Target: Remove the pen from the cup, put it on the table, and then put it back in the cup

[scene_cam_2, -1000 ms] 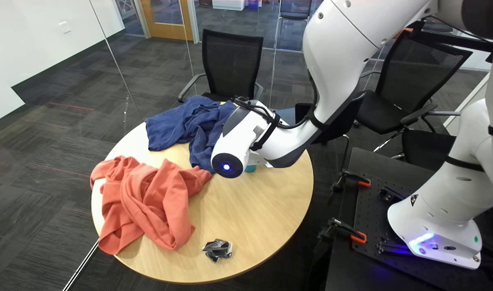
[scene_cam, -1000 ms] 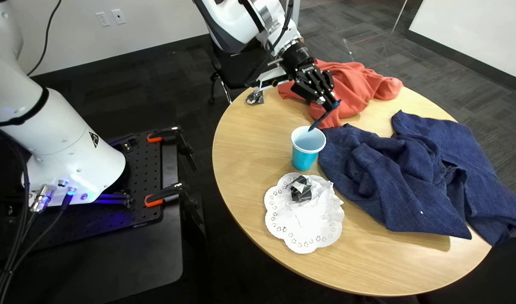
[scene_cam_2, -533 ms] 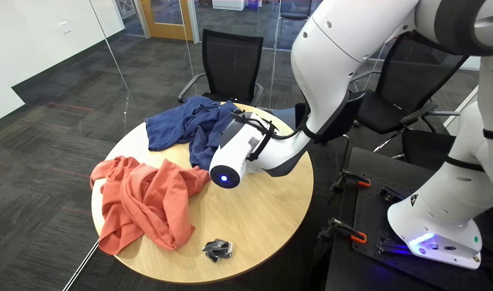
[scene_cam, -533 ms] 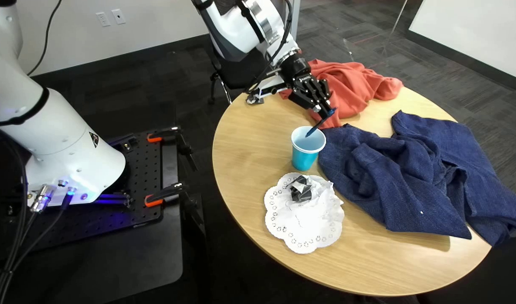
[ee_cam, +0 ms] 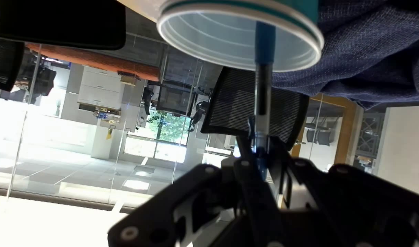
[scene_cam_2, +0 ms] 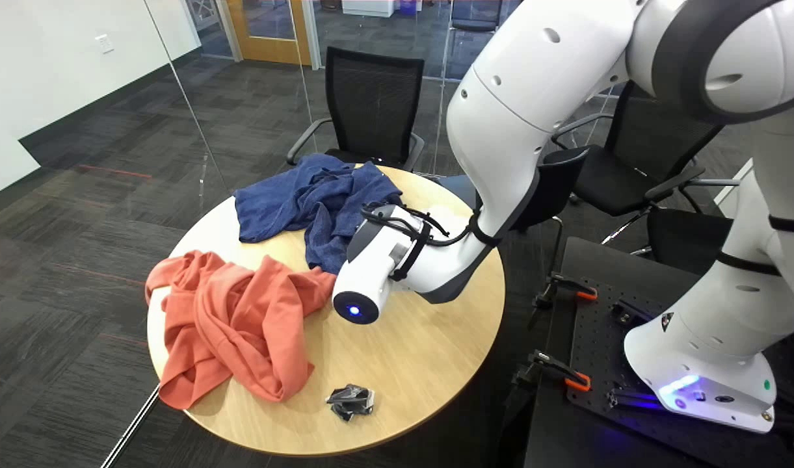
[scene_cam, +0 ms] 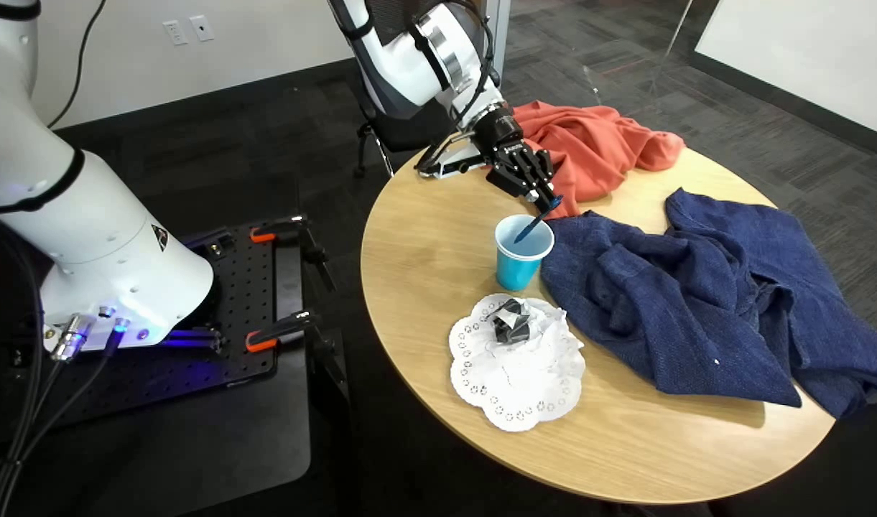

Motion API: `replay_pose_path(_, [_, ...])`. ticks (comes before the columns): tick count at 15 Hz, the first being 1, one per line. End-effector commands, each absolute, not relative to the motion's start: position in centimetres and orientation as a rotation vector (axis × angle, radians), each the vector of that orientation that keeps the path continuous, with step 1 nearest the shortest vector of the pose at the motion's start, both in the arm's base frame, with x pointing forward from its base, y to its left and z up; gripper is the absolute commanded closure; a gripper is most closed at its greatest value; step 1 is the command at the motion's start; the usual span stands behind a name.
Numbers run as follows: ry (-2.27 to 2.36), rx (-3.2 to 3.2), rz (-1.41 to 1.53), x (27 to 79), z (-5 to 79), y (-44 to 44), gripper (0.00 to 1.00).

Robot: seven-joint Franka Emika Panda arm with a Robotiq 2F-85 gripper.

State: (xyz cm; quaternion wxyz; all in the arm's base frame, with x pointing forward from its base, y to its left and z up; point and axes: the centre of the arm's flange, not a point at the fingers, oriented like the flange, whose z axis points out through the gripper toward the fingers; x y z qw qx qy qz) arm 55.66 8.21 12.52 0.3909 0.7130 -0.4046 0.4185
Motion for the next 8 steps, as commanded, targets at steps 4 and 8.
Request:
replay_pose_path(4, [-1.064,1.759,1.055,56.2,10.0,8.6,0.96])
replay_pose_path(8, [-1.077,1.741,1.044,56.1,10.2,8.3,0.57])
